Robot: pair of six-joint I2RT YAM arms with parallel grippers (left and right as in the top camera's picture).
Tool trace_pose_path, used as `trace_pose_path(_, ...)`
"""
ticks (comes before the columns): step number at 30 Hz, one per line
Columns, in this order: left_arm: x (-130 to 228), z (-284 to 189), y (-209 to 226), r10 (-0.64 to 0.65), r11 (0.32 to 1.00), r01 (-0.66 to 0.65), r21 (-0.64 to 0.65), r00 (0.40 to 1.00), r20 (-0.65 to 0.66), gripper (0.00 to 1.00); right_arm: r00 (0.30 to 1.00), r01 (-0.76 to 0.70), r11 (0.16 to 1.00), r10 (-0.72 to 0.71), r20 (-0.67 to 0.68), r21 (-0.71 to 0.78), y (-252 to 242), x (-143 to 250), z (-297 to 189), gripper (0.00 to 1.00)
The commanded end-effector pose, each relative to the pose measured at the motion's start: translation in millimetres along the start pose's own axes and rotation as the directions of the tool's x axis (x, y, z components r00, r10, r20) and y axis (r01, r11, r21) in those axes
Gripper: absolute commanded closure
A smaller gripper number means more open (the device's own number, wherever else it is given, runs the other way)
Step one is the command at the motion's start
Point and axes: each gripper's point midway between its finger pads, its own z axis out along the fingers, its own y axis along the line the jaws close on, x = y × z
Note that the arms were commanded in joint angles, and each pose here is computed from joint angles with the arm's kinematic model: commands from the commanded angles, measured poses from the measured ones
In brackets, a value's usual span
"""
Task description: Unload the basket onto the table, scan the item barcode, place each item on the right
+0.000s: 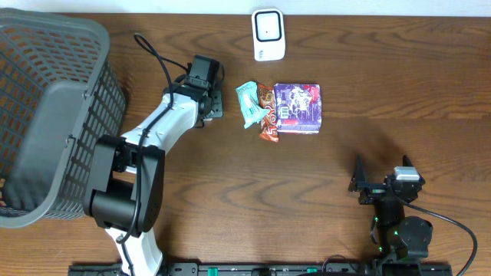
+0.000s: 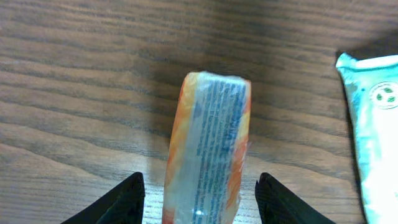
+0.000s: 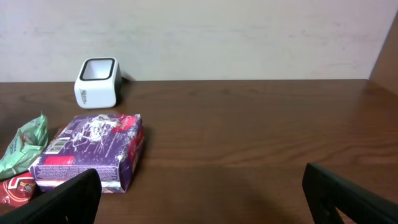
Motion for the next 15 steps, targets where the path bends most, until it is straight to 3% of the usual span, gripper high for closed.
trace_pose_path(1,16.7,18.1,5.2,0.011,1.0,-0.012,-0.016,0.998,-0.056,0.43,1.0,0.014,1.0,-0.014,0.0,0.003,-1.0,0.5,-0.2,0.01)
trace_pose_path(4,21.2,24.4,6.1,0.013,1.0,-0.014,-0.022,0.997,-0.071,0.46,1.0,0.014,1.0,-0.014,0.0,0.003,-1.0,0.5,-0.2,0.01)
trace_pose_path(7,19.9,23.0,5.7,0.012,1.0,-0.014,-0.02,0.998,-0.067,0.71,1.0,0.014,1.0,-0.014,0.0,0.003,-1.0,0.5,-0.2,0.01)
trace_pose_path(10,15.1,17.1,4.7,0.011,1.0,-0.011,-0.014,0.999,-0.051,0.86,1.0,0.014,1.0,-0.014,0.0,0.003,-1.0,0.5,-0.2,0.01)
trace_pose_path(15,6.2,-2.0,-10.7,-0.044,0.996,0.046,0.076,0.999,-0.031,0.92,1.0,0.014,1.0,-0.014,0.0,0.003,-1.0,0.5,-0.2,0.01)
